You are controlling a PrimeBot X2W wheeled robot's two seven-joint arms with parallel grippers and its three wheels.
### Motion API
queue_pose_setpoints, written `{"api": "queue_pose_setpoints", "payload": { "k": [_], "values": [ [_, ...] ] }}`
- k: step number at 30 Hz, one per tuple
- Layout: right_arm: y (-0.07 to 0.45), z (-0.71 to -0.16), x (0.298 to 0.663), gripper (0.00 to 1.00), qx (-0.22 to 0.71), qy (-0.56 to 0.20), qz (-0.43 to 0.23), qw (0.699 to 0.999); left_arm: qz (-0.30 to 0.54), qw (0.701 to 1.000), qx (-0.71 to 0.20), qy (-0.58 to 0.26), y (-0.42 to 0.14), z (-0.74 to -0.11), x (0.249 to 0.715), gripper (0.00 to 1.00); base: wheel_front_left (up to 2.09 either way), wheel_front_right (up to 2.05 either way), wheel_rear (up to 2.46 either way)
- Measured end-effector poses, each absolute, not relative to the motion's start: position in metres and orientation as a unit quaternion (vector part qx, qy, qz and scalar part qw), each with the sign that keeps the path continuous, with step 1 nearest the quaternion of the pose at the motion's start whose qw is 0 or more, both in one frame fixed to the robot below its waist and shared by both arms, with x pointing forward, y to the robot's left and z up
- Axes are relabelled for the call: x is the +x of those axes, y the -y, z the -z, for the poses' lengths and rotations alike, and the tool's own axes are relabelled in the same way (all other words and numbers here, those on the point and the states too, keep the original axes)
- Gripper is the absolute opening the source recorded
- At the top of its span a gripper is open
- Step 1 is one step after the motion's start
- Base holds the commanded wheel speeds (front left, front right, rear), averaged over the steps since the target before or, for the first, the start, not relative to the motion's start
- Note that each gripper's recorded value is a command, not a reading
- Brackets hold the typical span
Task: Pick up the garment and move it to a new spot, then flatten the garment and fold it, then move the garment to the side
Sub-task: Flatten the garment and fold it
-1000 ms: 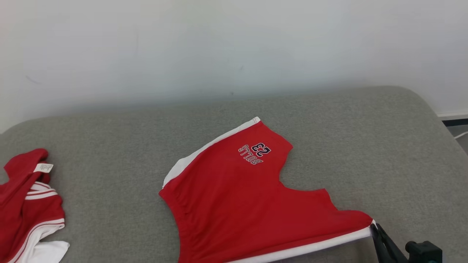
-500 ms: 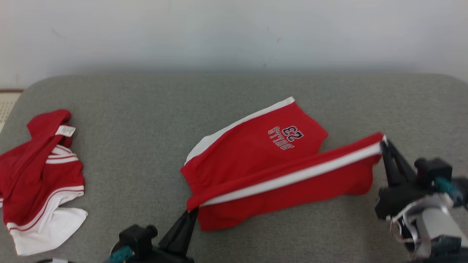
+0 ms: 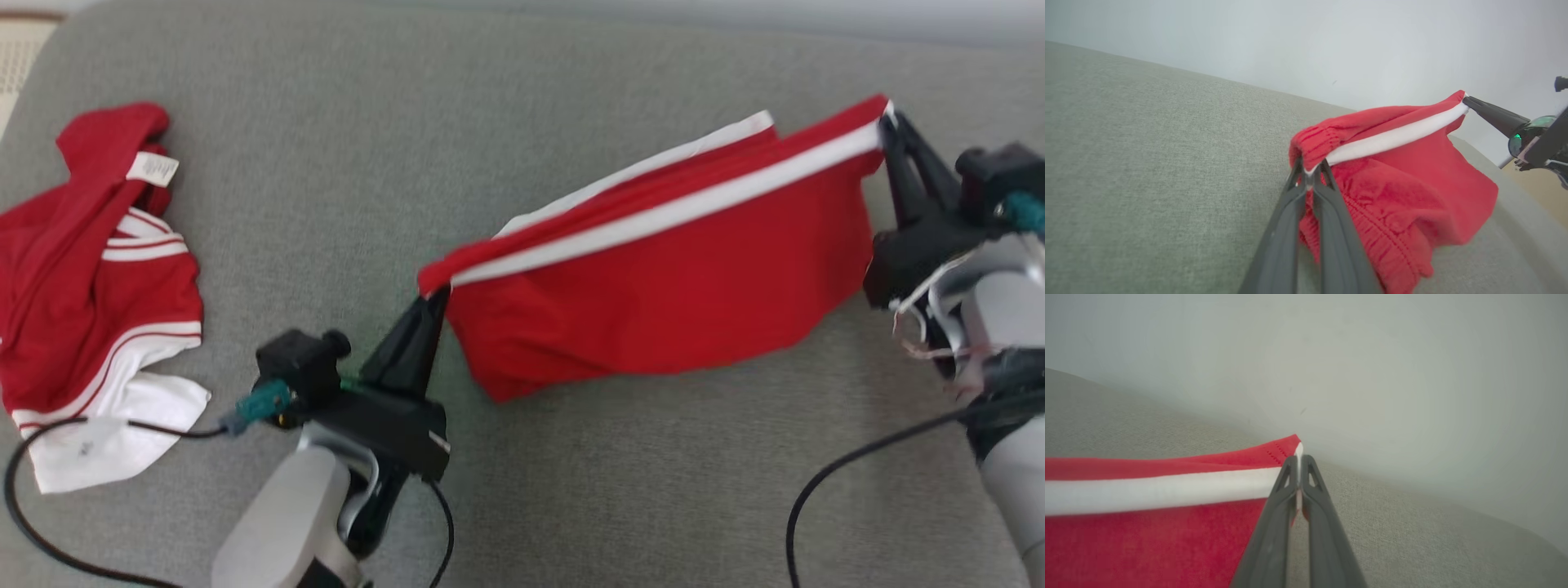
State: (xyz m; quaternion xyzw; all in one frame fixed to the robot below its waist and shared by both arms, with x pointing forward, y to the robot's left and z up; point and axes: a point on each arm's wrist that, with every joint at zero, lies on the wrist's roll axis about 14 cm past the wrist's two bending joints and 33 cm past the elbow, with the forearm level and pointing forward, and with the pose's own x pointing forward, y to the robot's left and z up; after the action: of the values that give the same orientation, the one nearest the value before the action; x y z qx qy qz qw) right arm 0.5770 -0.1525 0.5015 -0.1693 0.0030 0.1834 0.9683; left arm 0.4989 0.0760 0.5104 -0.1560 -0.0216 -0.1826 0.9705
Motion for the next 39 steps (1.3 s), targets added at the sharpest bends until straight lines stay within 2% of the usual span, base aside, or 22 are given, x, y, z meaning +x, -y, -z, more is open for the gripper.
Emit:
{"api": "queue_pose_setpoints", "payload": {
  "k": [5,11,13,14,15,16,17,18,19,27,32,39],
  "values": [
    [0.142,-0.482,0.61,0.0,-0.177,-0.018,-0.195,0.965,0.176,0.971,-0.162,0.008,-0.082,-0.496,0.518,0.0,0.0,0.0,0.0],
    [0.124,-0.434,0.623,0.0,-0.178,-0.062,-0.219,0.957,0.17,0.972,-0.162,-0.023,-0.086,-0.467,0.524,0.0,0.0,0.0,0.0],
    [0.119,-0.427,0.626,0.0,-0.172,-0.067,-0.224,0.957,0.168,0.972,-0.162,-0.026,-0.088,-0.464,0.525,0.35,0.0,0.0,0.0],
    [0.117,-0.423,0.626,0.0,-0.171,-0.07,-0.226,0.956,0.167,0.972,-0.161,-0.027,-0.089,-0.462,0.525,0.67,0.0,0.0,0.0],
    [0.115,-0.42,0.627,0.0,-0.168,-0.072,-0.228,0.956,0.165,0.973,-0.161,-0.028,-0.09,-0.461,0.525,0.9,0.0,0.0,0.0],
    [0.113,-0.419,0.628,0.0,-0.165,-0.072,-0.228,0.957,0.164,0.973,-0.161,-0.028,-0.092,-0.461,0.525,1.0,0.0,0.0,0.0],
    [0.113,-0.419,0.63,0.22,-0.16,-0.071,-0.227,0.958,0.163,0.973,-0.159,-0.027,-0.093,-0.461,0.525,1.0,0.0,0.0,0.0],
    [0.113,-0.42,0.631,0.71,-0.154,-0.068,-0.224,0.96,0.161,0.974,-0.158,-0.027,-0.095,-0.461,0.526,1.0,0.0,0.0,0.0],
    [0.112,-0.421,0.632,1.0,-0.149,-0.066,-0.222,0.961,0.161,0.974,-0.156,-0.027,-0.096,-0.461,0.526,1.0,0.0,0.0,0.0],
    [0.111,-0.437,0.621,1.0,-0.114,-0.045,-0.213,0.969,0.16,0.976,-0.145,-0.017,-0.097,-0.469,0.519,1.0,0.0,0.0,0.0],
    [0.116,-0.424,0.595,1.0,-0.091,-0.072,-0.208,0.971,0.147,0.98,-0.136,-0.011,-0.106,-0.474,0.506,1.0,0.0,0.0,0.0],
    [0.131,-0.416,0.578,1.0,-0.07,-0.098,-0.182,0.976,0.143,0.981,-0.128,0.0,-0.11,-0.484,0.491,1.0,0.0,0.0,0.0]
  ]
}}
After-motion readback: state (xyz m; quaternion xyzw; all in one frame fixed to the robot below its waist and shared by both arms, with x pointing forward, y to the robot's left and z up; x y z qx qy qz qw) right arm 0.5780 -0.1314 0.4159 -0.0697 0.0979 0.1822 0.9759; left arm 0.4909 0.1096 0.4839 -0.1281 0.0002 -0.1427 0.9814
